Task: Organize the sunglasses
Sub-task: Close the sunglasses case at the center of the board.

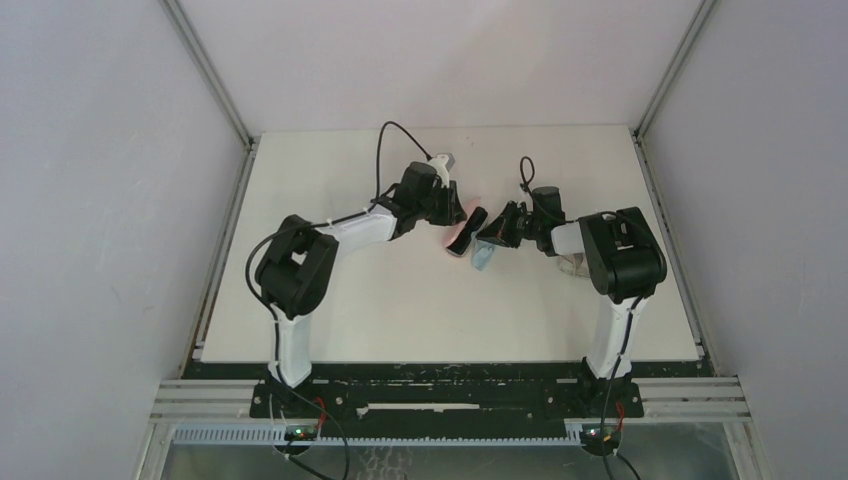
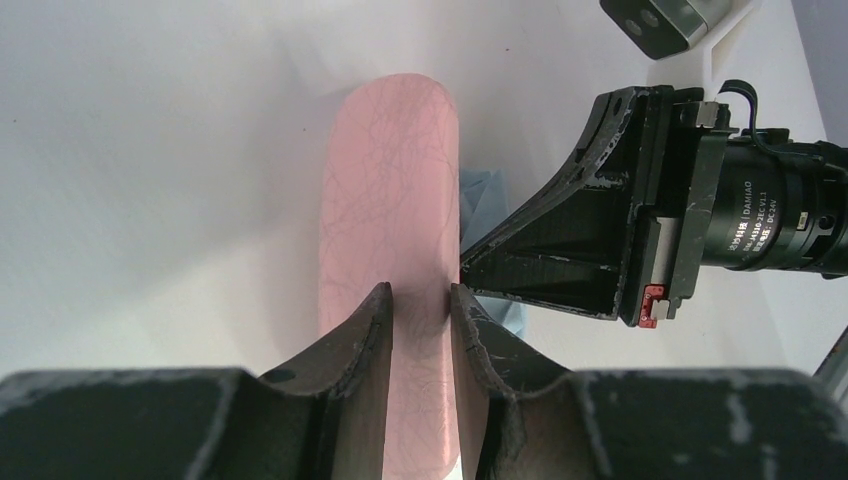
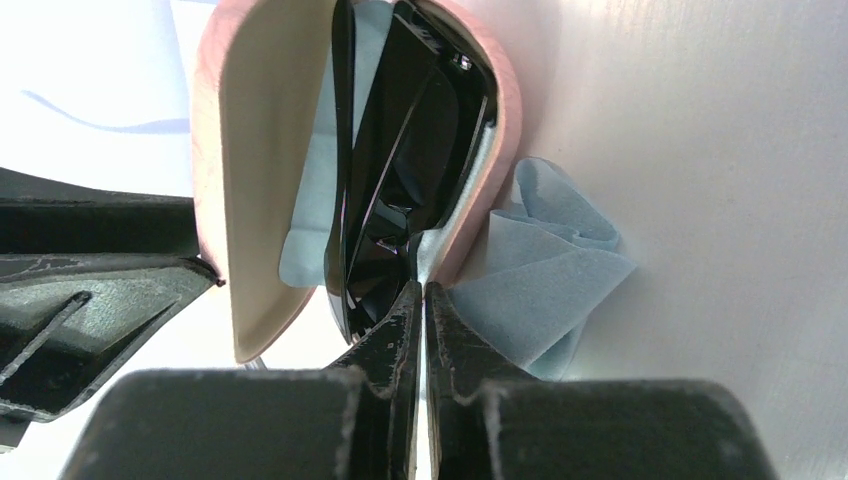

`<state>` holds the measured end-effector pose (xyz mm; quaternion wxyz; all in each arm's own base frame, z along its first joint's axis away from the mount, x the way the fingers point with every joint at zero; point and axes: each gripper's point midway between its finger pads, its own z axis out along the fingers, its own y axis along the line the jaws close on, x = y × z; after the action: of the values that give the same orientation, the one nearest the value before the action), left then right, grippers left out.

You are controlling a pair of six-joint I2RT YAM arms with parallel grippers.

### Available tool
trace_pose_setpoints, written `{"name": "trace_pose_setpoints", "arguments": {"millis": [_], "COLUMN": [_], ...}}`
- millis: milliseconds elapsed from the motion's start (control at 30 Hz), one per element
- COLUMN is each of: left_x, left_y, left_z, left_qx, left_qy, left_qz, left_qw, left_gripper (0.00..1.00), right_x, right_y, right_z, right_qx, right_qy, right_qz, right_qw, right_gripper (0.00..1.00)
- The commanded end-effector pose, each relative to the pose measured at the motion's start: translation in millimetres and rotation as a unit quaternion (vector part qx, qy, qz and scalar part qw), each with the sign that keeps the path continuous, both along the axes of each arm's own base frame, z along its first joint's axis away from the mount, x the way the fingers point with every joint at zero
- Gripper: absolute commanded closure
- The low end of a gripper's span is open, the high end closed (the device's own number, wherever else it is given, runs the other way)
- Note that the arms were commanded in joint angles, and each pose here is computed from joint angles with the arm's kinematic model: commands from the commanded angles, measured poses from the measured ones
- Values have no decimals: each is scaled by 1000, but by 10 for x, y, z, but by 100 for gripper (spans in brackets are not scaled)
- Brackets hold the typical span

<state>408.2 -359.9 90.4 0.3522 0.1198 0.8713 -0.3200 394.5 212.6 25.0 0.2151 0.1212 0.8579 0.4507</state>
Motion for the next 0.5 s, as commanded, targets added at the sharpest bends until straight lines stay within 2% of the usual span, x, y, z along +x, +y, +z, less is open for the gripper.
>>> {"name": "trace_pose_setpoints", "arguments": {"millis": [0, 133, 300, 467], "left_x": [-343, -346, -339, -341], "left_y": [-216, -201, -182, -190], "left_z": [-289, -300, -287, -283], "left_qx": [21, 26, 30, 28], "left_qy": [46, 46, 43, 44], "left_qz": [-51, -48, -44, -44], "left_qw": [997, 997, 998, 998], "left_gripper": [69, 69, 69, 69], "right_x": [139, 145, 146, 153], "right_y": [135, 111, 69, 51], "right_z": [318, 333, 346, 342], "right_qx": [34, 33, 41, 45], "right_qy": [-64, -69, -69, -68], "right_qz": [19, 15, 7, 4], "right_qw": [997, 997, 997, 997], "right_gripper": [100, 99, 88, 86]}}
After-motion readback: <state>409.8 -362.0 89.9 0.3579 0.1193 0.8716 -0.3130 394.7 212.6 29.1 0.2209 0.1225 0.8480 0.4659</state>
